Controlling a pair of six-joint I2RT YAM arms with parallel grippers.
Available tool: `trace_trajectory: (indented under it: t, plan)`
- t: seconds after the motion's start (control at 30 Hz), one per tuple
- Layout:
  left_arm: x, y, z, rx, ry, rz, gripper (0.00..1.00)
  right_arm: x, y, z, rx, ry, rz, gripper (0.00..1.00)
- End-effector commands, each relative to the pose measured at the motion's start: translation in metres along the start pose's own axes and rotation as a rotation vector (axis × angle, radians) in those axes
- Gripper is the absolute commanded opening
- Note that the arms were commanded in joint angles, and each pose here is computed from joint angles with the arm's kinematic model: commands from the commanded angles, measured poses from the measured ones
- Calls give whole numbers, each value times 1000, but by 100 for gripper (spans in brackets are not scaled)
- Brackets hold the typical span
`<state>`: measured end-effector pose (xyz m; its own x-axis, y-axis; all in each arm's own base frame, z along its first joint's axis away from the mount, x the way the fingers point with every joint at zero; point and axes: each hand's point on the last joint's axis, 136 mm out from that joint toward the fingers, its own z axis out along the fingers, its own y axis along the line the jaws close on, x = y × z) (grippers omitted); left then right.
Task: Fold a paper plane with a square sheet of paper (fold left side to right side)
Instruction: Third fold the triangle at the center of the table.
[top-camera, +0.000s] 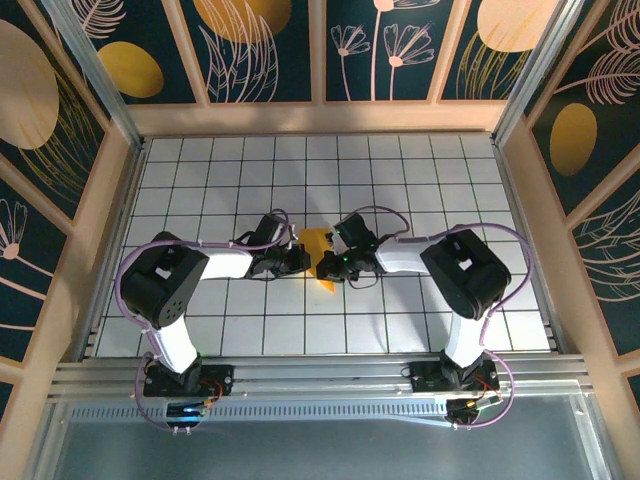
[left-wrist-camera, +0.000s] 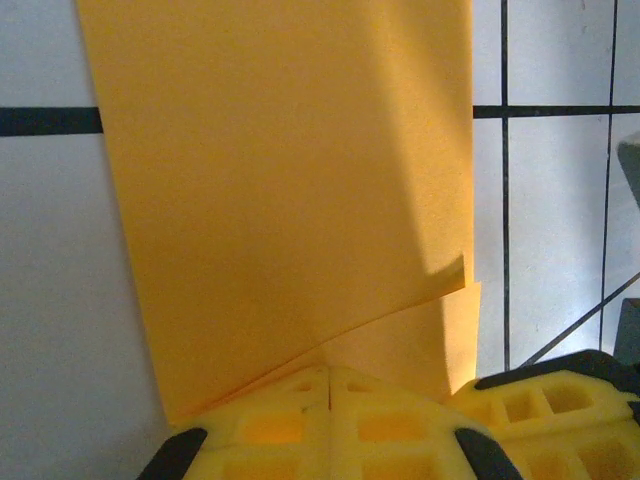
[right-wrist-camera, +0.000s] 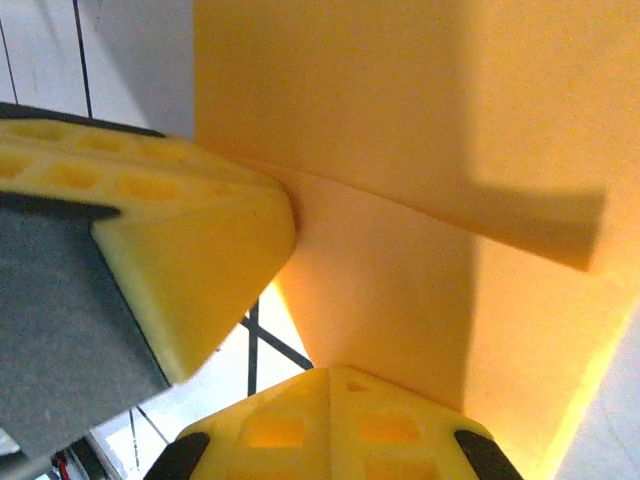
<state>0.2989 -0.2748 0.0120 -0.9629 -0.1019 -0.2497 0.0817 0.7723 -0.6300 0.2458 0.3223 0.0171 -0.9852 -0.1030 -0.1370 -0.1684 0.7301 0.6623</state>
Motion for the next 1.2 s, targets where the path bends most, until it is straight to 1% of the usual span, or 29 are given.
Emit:
trace_trajectory:
  t: [0.0, 1.17]
  plan:
    - [24, 54, 7, -202, 62, -67, 0, 26, -21, -4, 75, 50, 28, 0]
    - [20, 60, 6, -249, 62, -52, 0, 72, -48, -23, 146, 106, 77, 0]
